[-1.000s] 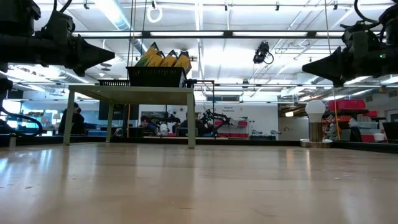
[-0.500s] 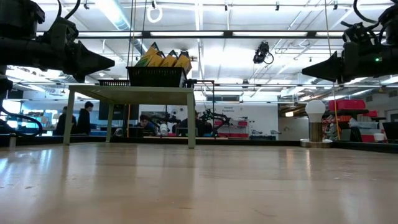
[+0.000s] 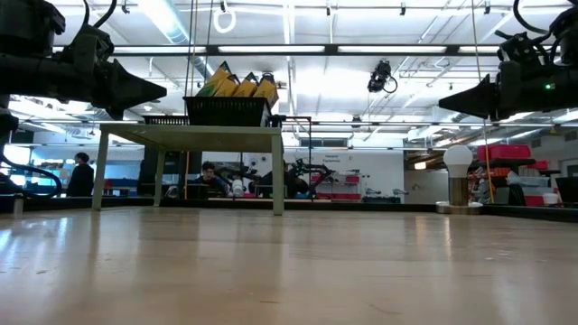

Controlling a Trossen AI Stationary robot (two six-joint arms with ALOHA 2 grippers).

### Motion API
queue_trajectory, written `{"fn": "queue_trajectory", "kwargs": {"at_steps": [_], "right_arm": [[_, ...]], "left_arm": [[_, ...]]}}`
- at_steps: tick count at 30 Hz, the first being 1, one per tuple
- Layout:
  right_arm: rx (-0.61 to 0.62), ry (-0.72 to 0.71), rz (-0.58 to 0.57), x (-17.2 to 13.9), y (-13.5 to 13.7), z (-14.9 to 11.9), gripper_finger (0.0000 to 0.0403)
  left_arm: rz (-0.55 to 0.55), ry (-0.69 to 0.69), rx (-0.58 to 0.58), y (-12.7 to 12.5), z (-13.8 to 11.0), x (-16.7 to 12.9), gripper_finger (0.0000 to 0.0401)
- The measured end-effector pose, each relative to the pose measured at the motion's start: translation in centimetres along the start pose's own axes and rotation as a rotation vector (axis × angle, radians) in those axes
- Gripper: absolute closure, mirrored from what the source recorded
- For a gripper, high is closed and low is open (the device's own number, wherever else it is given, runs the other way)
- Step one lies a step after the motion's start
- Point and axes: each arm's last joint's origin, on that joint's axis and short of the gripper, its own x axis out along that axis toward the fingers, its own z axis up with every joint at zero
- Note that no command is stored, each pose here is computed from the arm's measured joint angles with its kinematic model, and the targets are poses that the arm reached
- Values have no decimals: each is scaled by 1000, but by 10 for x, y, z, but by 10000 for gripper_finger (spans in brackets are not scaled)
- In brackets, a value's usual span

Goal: Pick & Place Office Desk Supplies
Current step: Return to Home Position

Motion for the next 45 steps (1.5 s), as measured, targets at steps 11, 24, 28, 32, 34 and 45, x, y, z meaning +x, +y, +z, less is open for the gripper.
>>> {"fn": "queue_trajectory", "kwargs": {"at_steps": [11, 24, 28, 32, 34, 45], "right_arm": [[0, 0, 0, 0, 0, 0, 376], [0, 0, 0, 0, 0, 0, 376], [0, 0, -1, 0, 0, 0, 376], [0, 0, -1, 0, 0, 0, 376], [0, 0, -1, 0, 0, 0, 376], [0, 1, -4, 0, 0, 0, 375]], "left_arm": [[0, 0, 1, 0, 0, 0, 388], [0, 0, 1, 0, 0, 0, 388], [0, 0, 1, 0, 0, 0, 388], [0, 0, 1, 0, 0, 0, 388], [0, 0, 1, 0, 0, 0, 388], [0, 0, 0, 0, 0, 0, 388]]}}
